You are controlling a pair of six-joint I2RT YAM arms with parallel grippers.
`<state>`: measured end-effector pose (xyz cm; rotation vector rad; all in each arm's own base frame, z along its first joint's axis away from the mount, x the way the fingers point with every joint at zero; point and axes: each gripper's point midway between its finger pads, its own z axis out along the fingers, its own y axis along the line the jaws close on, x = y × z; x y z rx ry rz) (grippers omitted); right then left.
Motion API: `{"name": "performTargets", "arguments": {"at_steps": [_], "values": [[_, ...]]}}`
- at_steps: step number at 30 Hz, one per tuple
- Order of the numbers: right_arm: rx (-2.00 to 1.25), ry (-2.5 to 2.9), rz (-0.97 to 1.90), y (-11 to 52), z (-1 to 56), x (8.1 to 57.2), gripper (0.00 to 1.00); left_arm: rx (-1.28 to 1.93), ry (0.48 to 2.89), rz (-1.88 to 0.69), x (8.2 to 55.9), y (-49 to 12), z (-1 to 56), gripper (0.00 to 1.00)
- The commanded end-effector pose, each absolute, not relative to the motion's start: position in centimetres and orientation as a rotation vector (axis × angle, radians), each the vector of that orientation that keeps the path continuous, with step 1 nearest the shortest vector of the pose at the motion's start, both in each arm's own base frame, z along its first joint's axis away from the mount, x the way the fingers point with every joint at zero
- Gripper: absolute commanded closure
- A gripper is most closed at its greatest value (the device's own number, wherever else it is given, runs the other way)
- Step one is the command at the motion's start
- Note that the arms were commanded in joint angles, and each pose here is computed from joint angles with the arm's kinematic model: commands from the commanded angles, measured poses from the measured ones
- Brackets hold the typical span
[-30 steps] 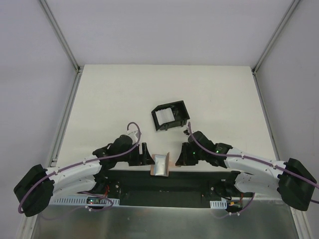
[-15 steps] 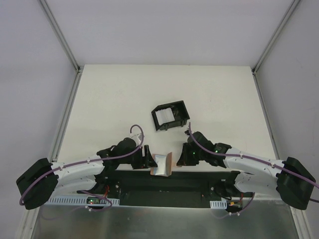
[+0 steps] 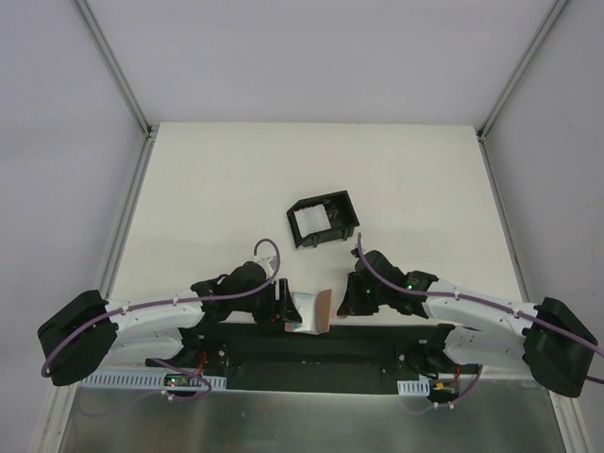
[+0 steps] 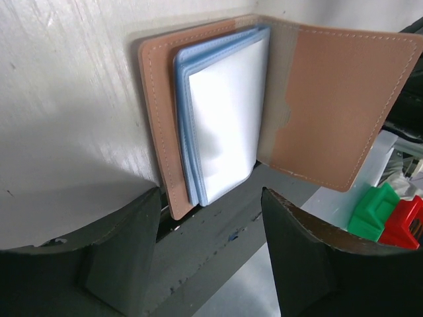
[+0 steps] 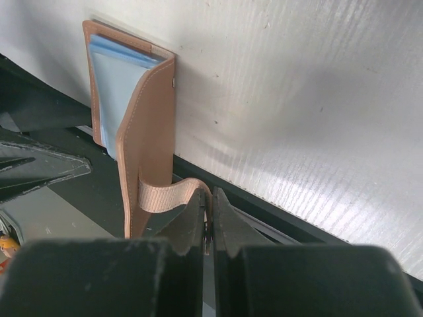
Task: Put the credit cards into the card holder
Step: Open the card holder at the corner of the board.
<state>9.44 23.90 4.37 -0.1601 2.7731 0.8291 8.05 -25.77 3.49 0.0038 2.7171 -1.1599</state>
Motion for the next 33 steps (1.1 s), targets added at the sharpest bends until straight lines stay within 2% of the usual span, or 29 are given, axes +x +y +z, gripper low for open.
{"name": "performTargets", "arguments": {"at_steps": [1,7,16,25,33], "values": [[-0.160,2.747,0.820,23.7,5.1,9.7,0.99,-0.001,2.763,-1.092,7.8,-25.5,3.5,0.38],[-0.158,2.745,0.820,23.7,5.1,9.8,0.99,0.018,2.745,-1.065,8.7,-26.5,3.9,0.40],[-0.176,2.773,0.788,23.5,4.4,9.6,0.99,0.042,2.570,-1.146,11.0,-28.2,6.9,0.46],[-0.189,2.790,0.774,23.7,4.0,9.7,0.99,0.098,2.465,-1.255,11.7,-30.0,7.9,0.61],[-0.194,2.793,0.770,23.6,3.8,9.7,0.99,0.104,2.444,-1.226,12.6,-30.5,8.2,0.60]]}}
